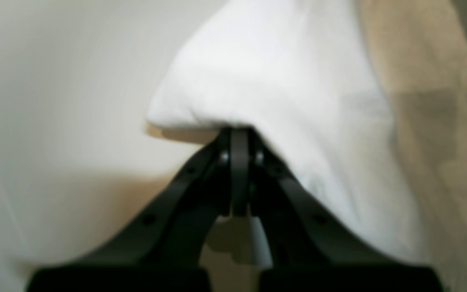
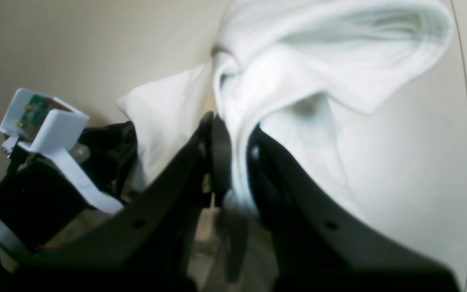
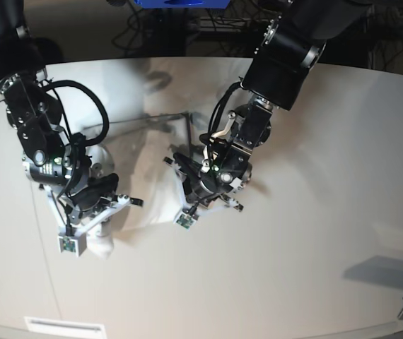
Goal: Fold the T-shirt properly
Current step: 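Grasp the shirt with both grippers and lift it, folding it over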
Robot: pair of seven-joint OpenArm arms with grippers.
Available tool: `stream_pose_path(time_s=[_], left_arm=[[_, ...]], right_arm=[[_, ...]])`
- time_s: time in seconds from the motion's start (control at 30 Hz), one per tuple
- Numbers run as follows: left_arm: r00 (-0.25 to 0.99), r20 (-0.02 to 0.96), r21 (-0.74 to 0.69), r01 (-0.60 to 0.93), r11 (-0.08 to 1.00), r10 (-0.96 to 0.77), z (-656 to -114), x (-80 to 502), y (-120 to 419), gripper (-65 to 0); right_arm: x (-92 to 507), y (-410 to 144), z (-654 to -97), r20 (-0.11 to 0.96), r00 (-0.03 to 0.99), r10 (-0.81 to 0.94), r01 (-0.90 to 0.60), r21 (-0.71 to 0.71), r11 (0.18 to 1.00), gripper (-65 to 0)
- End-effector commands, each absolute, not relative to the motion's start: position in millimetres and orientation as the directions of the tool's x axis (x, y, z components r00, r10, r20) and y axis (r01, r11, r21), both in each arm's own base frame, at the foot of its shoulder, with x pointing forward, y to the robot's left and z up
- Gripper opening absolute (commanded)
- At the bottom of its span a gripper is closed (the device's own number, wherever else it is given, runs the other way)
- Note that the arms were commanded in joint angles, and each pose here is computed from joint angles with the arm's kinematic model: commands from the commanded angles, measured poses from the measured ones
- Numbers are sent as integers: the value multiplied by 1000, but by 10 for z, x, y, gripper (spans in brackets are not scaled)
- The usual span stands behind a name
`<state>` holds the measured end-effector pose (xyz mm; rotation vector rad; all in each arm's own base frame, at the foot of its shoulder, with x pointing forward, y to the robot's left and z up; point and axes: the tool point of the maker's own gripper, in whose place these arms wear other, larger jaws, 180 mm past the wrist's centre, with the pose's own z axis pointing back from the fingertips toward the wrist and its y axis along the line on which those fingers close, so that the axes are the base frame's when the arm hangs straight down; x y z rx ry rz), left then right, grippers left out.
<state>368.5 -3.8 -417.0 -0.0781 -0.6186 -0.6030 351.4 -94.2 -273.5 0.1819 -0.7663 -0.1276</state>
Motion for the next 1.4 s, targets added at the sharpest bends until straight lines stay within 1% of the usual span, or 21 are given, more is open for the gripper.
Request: stream_pose_path(time_s=[0.0, 0.13, 0.3, 0.37, 0.47, 0.6, 0.87, 1.03, 1.2, 1.37], left_arm=[[675, 513, 110, 562, 820, -531, -4217, 3605, 69, -650], [674, 511, 136, 550, 824, -534, -4133, 3643, 201, -650], [680, 565, 137, 481, 866, -467, -3911, 3800, 393, -650], [704, 533, 148, 470, 870, -470, -3928, 3774, 511, -650], [702, 528, 165, 467, 869, -478, -3854, 3786, 568, -650], [714, 499, 184, 466, 865, -491, -3875, 3750, 675, -650], [722, 488, 181, 467, 866, -491, -3923, 3715, 689, -650], [734, 467, 182, 466, 866, -493, -3950, 3685, 718, -650], [748, 435, 200, 463, 864, -502, -4027, 3597, 878, -650], [767, 395, 224, 454, 862, -506, -4131, 3489, 1106, -650]], right_arm=[[3634, -987, -2542, 730, 659, -181, 45, 203, 978, -649], [3638, -993, -2536, 731, 658, -181, 45, 201, 978, -649], [3646, -987, -2525, 733, 655, -181, 44, 203, 978, -649], [3646, -987, -2525, 733, 655, -181, 44, 203, 978, -649], [3644, -984, -2527, 733, 656, -180, 43, 203, 978, -649], [3640, -979, -2531, 732, 658, -179, 41, 202, 978, -649], [3533, -765, -2651, 714, 691, -110, -28, 178, 984, -649], [3460, -561, -2689, 693, 719, -40, -99, 159, 982, -649], [3422, -346, -2661, 674, 737, -45, -127, 203, 971, -649], [3423, -297, -2643, 671, 740, -48, -132, 214, 968, -646]])
